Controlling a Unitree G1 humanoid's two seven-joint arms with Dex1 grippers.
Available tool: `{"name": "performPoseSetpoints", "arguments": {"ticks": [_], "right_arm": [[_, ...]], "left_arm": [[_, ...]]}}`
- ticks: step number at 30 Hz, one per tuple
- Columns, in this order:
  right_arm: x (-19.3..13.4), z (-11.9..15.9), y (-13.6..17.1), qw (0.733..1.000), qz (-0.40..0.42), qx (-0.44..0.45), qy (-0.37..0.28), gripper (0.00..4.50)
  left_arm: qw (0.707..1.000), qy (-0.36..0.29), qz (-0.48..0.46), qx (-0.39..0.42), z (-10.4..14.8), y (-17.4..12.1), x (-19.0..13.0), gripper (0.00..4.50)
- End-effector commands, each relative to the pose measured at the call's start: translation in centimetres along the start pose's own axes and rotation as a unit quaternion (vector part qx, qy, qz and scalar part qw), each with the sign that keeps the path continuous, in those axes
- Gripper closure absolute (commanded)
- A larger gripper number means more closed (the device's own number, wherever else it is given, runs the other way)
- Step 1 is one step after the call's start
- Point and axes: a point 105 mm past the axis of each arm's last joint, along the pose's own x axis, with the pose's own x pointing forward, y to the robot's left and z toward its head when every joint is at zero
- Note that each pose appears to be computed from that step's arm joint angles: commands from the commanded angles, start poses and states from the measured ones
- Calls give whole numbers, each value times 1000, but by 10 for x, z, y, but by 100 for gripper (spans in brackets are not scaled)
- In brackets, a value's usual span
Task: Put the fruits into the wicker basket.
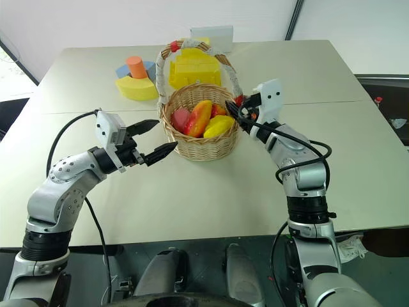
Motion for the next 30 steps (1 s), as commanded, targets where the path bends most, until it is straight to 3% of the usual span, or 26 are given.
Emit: {"name": "performPoseSetpoints", "arguments": {"ticks": [1,6,12,18,22,26,30], "right_arm": [[-3,18,-4,999,-12,-25,-33,434],[-25,39,-33,992,-85,-67,-68,444],[-85,53,-120,954,-270,-114,-60,444],[-131,43,-189,905,-412,-94,-37,444],[-143,34,-206,891,-442,-99,-23,444],[-143,38,-201,900,-425,-92,-40,256],[-147,48,-189,904,-398,-151,-31,53]], "left_arm": [[1000,-21,-8,13,10,-6,0,0],[1000,-23,-20,8,10,-9,5,0],[999,-28,-40,5,10,-11,16,0],[998,-36,-47,4,11,-13,25,0],[998,-40,-41,1,9,-13,29,0],[999,-36,-21,-10,2,-8,29,0],[1000,-25,9,-11,-7,2,25,0]]}}
